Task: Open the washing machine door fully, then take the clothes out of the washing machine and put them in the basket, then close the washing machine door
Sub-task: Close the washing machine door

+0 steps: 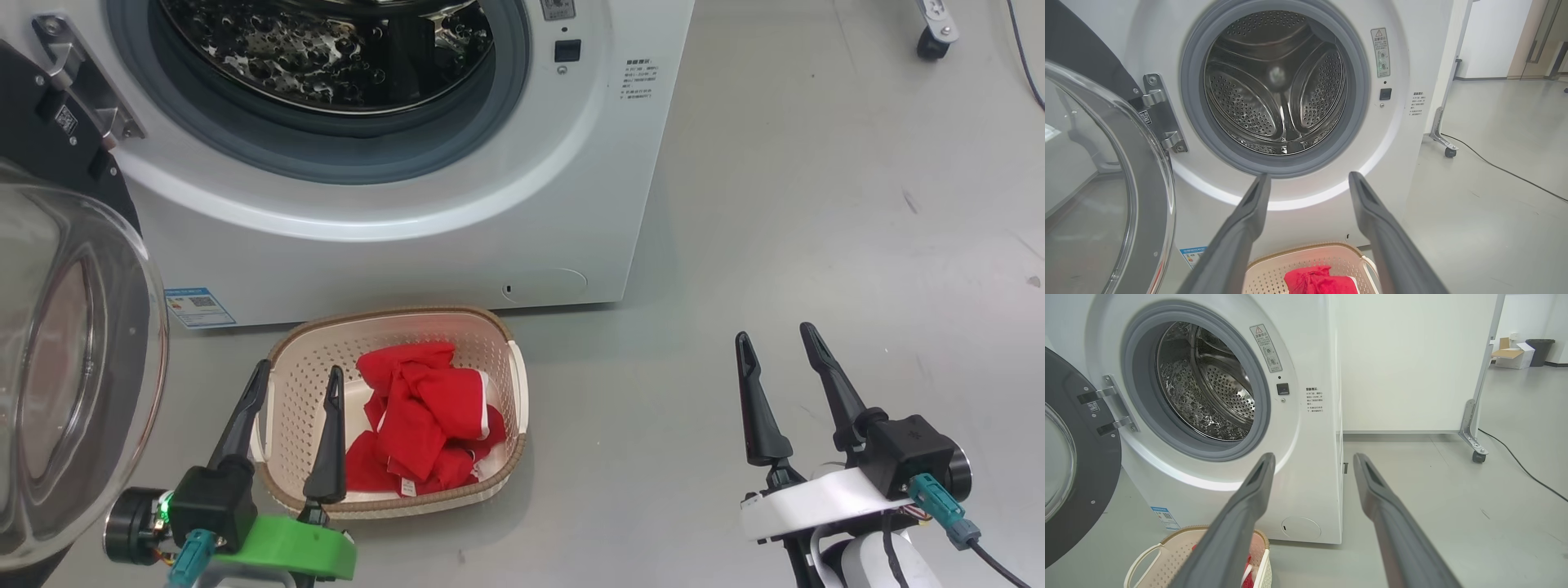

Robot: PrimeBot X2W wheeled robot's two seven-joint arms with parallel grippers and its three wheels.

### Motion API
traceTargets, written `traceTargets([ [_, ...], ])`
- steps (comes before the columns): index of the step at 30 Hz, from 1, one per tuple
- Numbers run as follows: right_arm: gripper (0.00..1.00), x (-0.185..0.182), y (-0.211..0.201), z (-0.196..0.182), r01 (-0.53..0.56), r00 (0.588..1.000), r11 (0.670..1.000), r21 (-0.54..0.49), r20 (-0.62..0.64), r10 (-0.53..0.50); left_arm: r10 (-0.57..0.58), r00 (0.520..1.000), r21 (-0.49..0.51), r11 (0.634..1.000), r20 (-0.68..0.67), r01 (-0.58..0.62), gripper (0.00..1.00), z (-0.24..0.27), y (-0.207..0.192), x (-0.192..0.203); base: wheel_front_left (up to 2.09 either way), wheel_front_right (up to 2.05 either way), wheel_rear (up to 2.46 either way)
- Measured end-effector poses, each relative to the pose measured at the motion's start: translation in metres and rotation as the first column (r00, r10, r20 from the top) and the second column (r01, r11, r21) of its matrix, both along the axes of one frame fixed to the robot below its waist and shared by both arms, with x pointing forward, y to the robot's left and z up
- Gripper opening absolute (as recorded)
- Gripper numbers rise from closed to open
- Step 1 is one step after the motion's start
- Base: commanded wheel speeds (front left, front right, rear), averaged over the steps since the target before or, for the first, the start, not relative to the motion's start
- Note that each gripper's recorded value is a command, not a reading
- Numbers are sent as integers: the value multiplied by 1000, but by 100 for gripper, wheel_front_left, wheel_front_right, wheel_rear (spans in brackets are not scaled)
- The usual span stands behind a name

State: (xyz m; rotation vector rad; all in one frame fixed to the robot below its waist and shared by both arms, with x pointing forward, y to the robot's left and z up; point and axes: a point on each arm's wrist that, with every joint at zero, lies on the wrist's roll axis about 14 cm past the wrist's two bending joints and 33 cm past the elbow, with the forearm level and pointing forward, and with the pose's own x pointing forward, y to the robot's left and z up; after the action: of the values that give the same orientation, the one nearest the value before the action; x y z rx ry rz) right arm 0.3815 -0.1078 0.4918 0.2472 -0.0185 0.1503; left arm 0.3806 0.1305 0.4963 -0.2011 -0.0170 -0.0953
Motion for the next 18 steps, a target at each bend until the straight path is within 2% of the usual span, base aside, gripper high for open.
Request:
traceTargets([
  [9, 100, -2, 0, 1, 3, 1000, 1000, 8, 0, -3, -2, 1000, 4, 1000, 7, 2, 100, 3, 1, -2, -88, 88, 0],
  [18, 100, -5, -2, 1, 11, 1000, 1000, 7, -1, -11, -4, 1000, 13, 1000, 10, 4, 100, 5, 0, -3, -51, 51, 0],
])
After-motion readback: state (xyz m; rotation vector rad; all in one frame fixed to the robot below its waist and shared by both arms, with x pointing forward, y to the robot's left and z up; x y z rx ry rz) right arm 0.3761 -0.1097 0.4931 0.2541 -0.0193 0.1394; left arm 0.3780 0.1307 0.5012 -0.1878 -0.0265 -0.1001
